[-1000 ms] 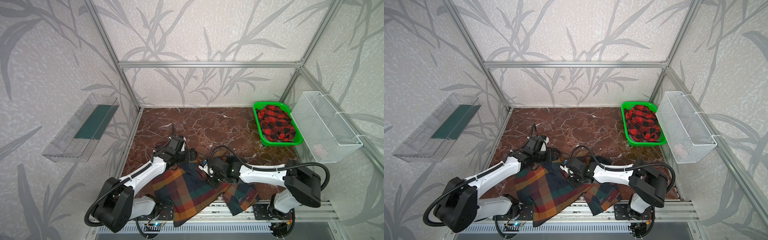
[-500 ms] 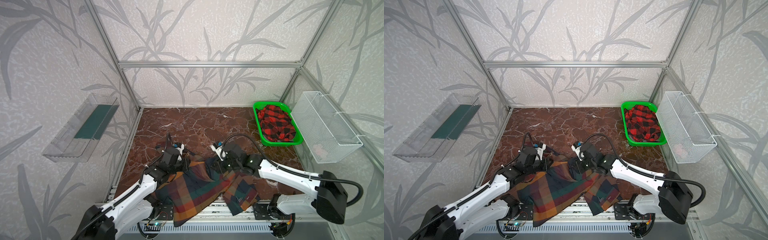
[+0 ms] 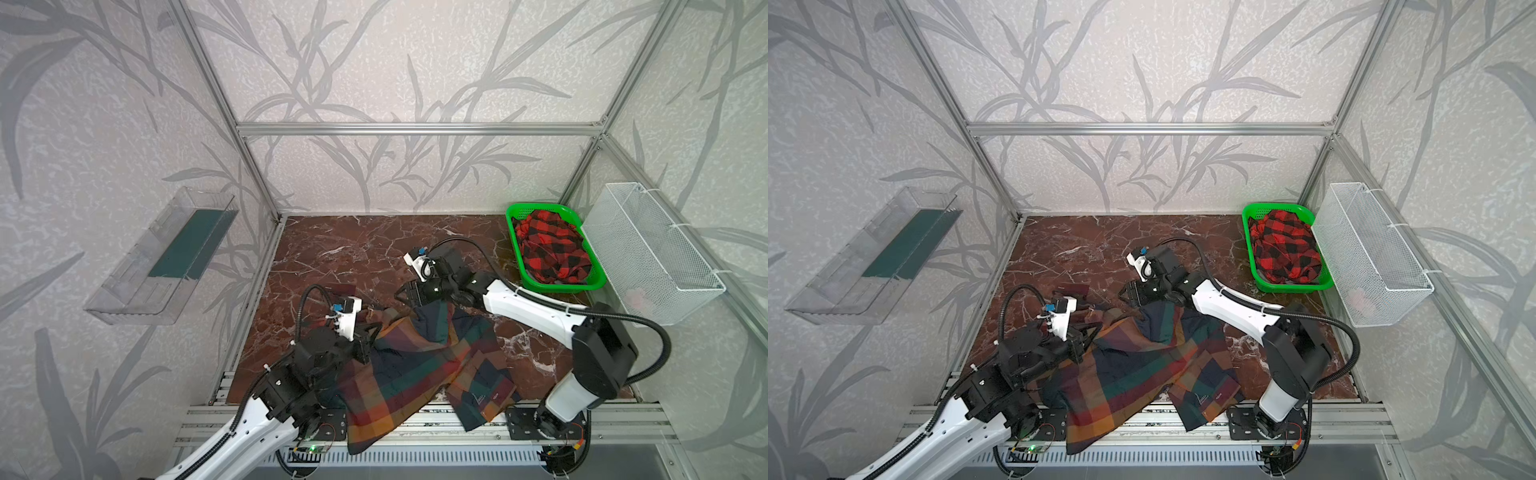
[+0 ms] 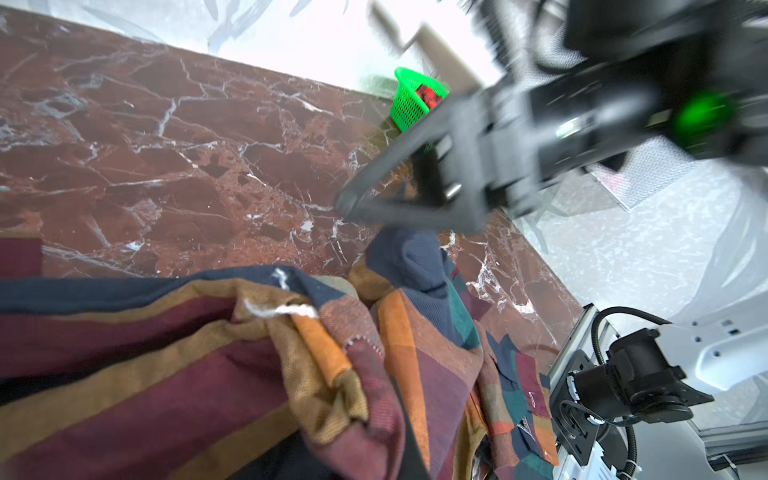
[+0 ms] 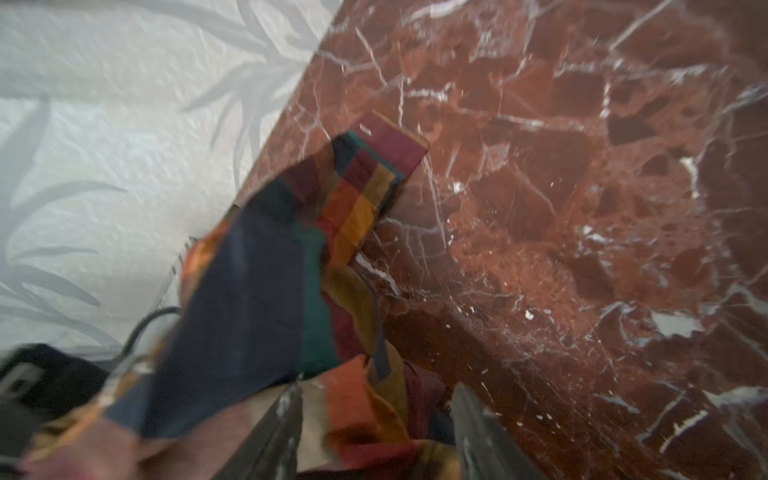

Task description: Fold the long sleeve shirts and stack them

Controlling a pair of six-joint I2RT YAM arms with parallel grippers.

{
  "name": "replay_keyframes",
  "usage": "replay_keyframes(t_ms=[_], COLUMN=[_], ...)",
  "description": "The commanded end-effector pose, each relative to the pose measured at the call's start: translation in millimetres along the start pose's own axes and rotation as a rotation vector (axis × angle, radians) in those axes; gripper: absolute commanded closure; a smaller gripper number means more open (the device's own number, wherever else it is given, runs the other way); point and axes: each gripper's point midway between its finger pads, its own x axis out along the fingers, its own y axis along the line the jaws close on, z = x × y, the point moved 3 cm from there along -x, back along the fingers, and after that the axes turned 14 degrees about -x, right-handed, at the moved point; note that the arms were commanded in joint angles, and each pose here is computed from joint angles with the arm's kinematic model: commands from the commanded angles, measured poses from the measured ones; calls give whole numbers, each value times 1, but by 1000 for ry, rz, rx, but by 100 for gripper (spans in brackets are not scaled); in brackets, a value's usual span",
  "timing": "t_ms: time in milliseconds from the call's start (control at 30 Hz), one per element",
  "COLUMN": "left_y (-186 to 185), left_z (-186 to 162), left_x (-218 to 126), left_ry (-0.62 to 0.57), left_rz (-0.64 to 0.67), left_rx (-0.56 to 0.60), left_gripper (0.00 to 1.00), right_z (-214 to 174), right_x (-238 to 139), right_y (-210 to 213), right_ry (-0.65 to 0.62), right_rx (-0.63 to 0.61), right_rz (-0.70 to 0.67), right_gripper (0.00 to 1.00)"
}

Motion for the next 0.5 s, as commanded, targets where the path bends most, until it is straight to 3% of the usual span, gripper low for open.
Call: replay_keyframes(t_ms=[0, 100, 167, 333, 467], left_y=[-3, -3, -3, -5, 1], left_z=[5, 0, 0, 2, -10], left_x=[-4, -1, -1, -2, 4], left_ry=[-42, -31, -24, -24, 31], left_rz=[-20, -28, -19, -9, 23], left_rx=[19, 15, 23, 38, 44], left_gripper=[100, 100, 100, 100, 100], right_z=[0, -12, -20, -46, -35], right_x=[1, 5, 10, 6, -41], right_y=[12, 17, 16, -31, -78], right_ry=[-46, -63, -10, 136, 93], right_rx=[-164, -240, -255, -186, -76], right_rz=[100, 155, 144, -121, -363], right_gripper=[42, 41, 41, 43, 41])
